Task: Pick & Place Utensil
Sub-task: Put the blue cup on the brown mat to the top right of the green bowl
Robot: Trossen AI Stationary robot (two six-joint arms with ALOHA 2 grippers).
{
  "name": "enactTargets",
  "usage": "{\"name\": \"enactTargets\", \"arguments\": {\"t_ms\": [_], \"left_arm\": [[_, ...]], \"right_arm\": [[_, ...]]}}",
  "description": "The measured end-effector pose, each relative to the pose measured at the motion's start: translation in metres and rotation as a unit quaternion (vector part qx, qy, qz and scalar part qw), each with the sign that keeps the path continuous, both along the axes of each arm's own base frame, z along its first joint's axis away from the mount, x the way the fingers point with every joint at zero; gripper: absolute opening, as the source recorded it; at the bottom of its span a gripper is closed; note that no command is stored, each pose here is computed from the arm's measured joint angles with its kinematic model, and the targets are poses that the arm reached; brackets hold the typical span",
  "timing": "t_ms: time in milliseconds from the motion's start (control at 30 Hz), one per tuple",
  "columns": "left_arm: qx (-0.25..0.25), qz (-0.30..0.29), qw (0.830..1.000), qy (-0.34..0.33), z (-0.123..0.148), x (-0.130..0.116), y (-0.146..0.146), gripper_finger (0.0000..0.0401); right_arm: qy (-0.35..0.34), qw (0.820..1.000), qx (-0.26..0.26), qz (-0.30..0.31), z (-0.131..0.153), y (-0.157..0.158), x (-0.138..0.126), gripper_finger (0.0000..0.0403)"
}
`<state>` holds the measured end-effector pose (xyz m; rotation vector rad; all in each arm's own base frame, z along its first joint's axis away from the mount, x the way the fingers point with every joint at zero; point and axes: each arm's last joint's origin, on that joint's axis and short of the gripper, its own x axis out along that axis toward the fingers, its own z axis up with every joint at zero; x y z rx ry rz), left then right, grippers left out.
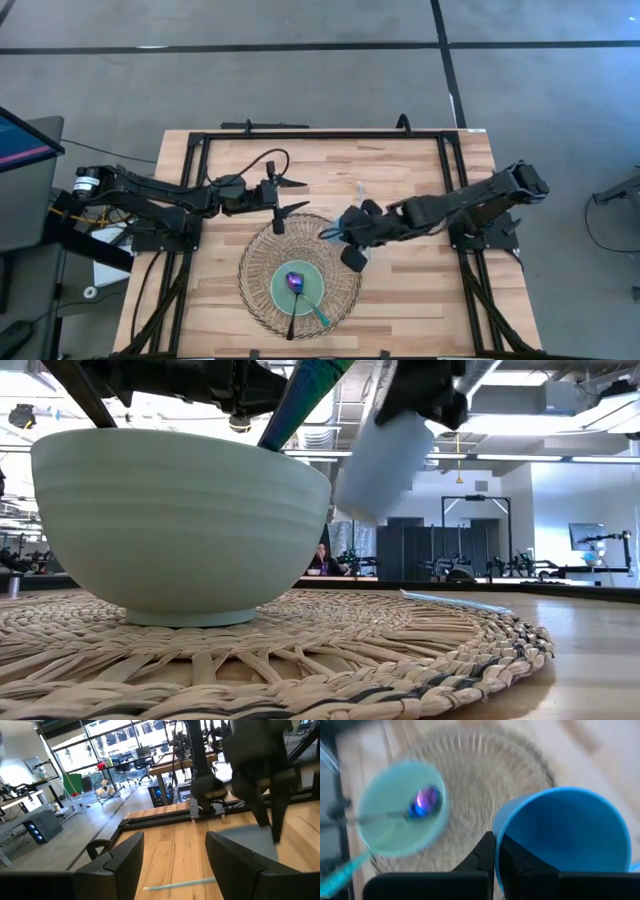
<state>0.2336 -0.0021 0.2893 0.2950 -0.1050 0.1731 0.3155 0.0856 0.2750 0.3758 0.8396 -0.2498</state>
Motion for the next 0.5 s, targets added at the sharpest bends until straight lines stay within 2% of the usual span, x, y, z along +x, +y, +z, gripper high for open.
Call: {"name": "enactTargets", "arguments": {"t_ms": [167,267,367,500], "left_arm": [[0.0,0.0,1.0,-0.002,0.0,0.0,0.0,0.0214],[0.0,0.0,1.0,-0.002,0.0,0.0,0.0,0.0214],[0.0,0.0,1.0,-0.002,0.0,0.0,0.0,0.0214],[0.0,0.0,1.0,-0.002,0.0,0.0,0.0,0.0214]], "right_arm": [[0.083,0.996,0.033,0.031,-0.016,0.009,0.021,0.0002],[0.131,0.991,0.019,0.026,-0.014,0.011,0.033,0.0002],[0.142,0.989,0.009,0.029,-0.016,0.014,0.048,0.0002],[0.166,0.986,0.008,0.029,-0.033,0.016,0.065,0.0002]]}}
